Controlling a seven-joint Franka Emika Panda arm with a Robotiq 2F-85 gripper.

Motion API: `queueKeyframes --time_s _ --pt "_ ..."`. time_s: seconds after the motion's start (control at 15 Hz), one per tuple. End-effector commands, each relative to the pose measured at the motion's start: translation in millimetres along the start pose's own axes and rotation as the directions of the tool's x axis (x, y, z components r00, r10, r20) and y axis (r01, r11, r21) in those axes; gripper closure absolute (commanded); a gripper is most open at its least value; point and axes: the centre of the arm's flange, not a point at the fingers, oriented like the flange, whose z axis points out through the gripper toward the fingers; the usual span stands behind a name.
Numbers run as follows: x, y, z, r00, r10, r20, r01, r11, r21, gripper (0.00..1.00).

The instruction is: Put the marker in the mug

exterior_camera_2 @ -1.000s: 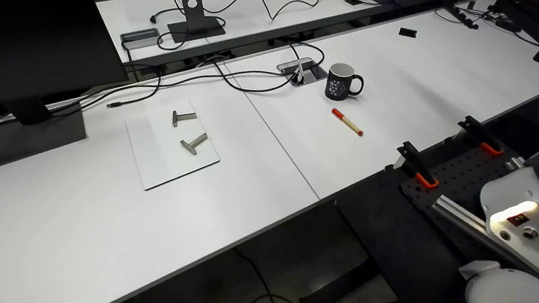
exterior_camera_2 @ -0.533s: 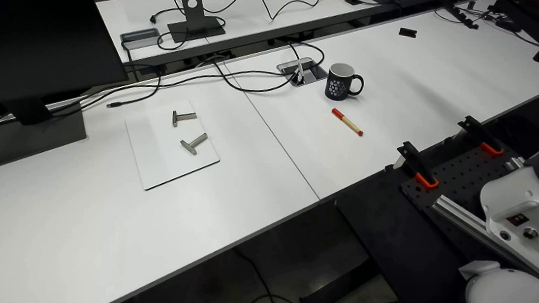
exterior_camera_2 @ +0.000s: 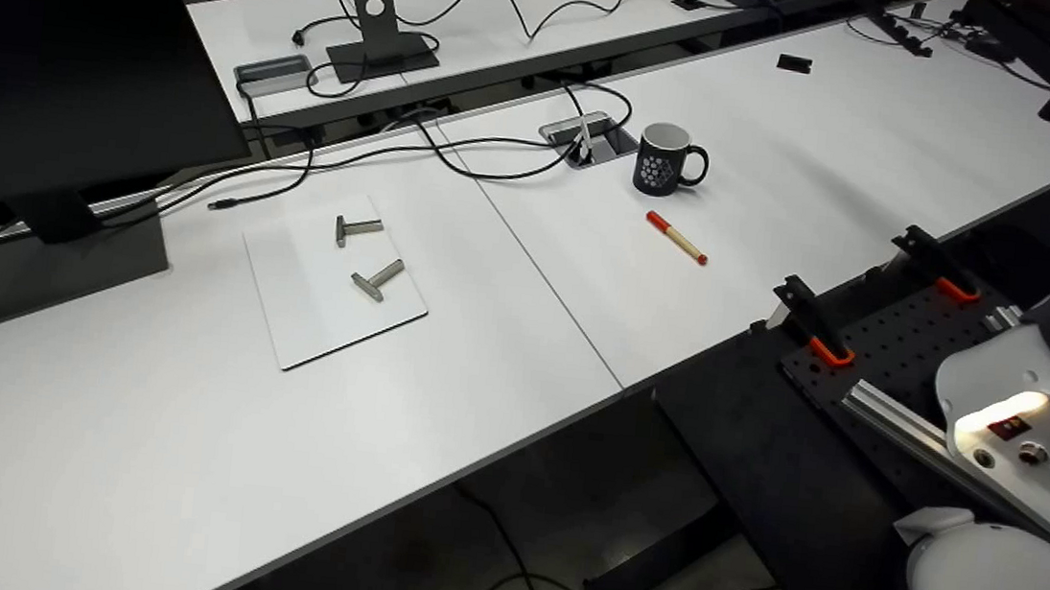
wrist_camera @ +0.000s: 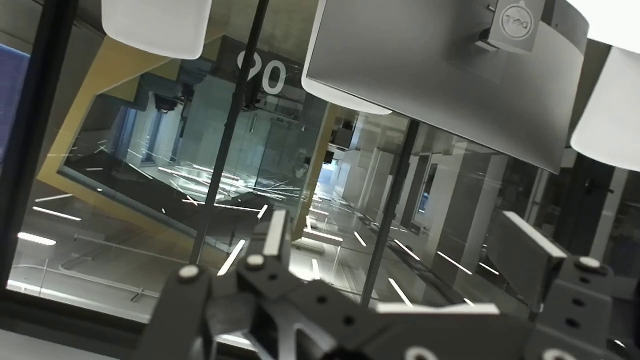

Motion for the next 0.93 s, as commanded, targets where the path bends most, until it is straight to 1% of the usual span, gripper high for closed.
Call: queueKeyframes --time_s 0.0,0.13,0.33,0.47,0.53,0.6,0.67,0.87 --pt "-31 -20 9 0.997 0.072 0.021 -0.071 0.997 -0.006 0.00" --pt "-41 -28 11 0.996 0.084 0.020 -0.084 0.996 0.004 0.00" --pt "-52 -37 13 0.996 0.087 0.017 -0.088 0.995 0.045 0.00" --pt "-61 -42 15 0.996 0.086 0.039 -0.089 0.993 0.074 0.00" --pt "-63 -43 15 0.996 0.067 0.064 -0.073 0.992 0.098 0.00" --pt "-24 -42 2 0.997 0.061 0.056 -0.064 0.996 0.059 0.00" --pt "-29 -44 2 0.996 0.059 0.065 -0.063 0.996 0.063 0.00" --pt "-28 -44 2 0.996 0.059 0.063 -0.063 0.996 0.062 0.00"
